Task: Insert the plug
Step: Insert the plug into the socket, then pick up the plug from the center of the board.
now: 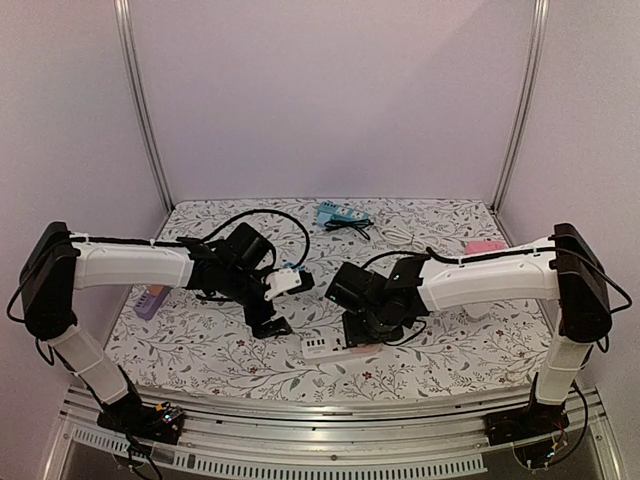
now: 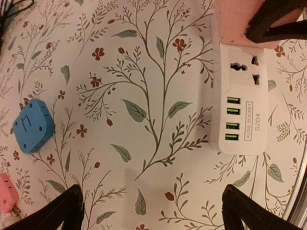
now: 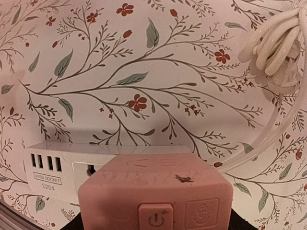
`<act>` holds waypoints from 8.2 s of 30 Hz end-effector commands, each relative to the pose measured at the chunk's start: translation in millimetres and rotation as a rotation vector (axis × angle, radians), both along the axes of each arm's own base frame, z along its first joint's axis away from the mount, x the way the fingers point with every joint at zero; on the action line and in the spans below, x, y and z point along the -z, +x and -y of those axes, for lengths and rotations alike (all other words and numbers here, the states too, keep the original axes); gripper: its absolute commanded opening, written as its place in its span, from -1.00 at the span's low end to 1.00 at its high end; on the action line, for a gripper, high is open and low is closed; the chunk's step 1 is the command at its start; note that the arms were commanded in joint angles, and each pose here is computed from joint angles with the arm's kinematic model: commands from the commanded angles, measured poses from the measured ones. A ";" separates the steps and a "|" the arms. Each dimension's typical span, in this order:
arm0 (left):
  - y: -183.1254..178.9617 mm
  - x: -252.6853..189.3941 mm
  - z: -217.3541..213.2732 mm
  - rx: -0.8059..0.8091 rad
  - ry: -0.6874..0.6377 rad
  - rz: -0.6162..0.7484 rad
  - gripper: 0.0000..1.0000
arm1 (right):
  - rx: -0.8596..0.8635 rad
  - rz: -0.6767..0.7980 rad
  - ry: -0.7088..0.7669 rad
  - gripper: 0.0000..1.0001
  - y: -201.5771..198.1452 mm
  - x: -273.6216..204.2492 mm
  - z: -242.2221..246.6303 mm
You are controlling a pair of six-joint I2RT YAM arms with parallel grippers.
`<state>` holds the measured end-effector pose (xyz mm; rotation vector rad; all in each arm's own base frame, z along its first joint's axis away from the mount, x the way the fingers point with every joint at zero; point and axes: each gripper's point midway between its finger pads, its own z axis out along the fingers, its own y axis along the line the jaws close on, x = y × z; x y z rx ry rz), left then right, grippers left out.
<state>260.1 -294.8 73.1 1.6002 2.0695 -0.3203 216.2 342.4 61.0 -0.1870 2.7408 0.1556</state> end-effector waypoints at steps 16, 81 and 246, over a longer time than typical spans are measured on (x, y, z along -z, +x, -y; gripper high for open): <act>3.3 5.6 -2.6 -0.003 0.019 -0.010 0.99 | 0.002 -0.355 -0.584 -1.00 -54.1 139.3 136.7; 122.4 -60.3 -67.7 -0.408 -0.049 -0.074 0.99 | -0.001 -0.027 -0.194 -0.01 206.6 -45.2 232.5; -138.7 -229.2 -1.3 0.929 -0.061 0.852 0.30 | -1.254 -0.004 0.568 -1.00 -102.1 -240.0 -135.8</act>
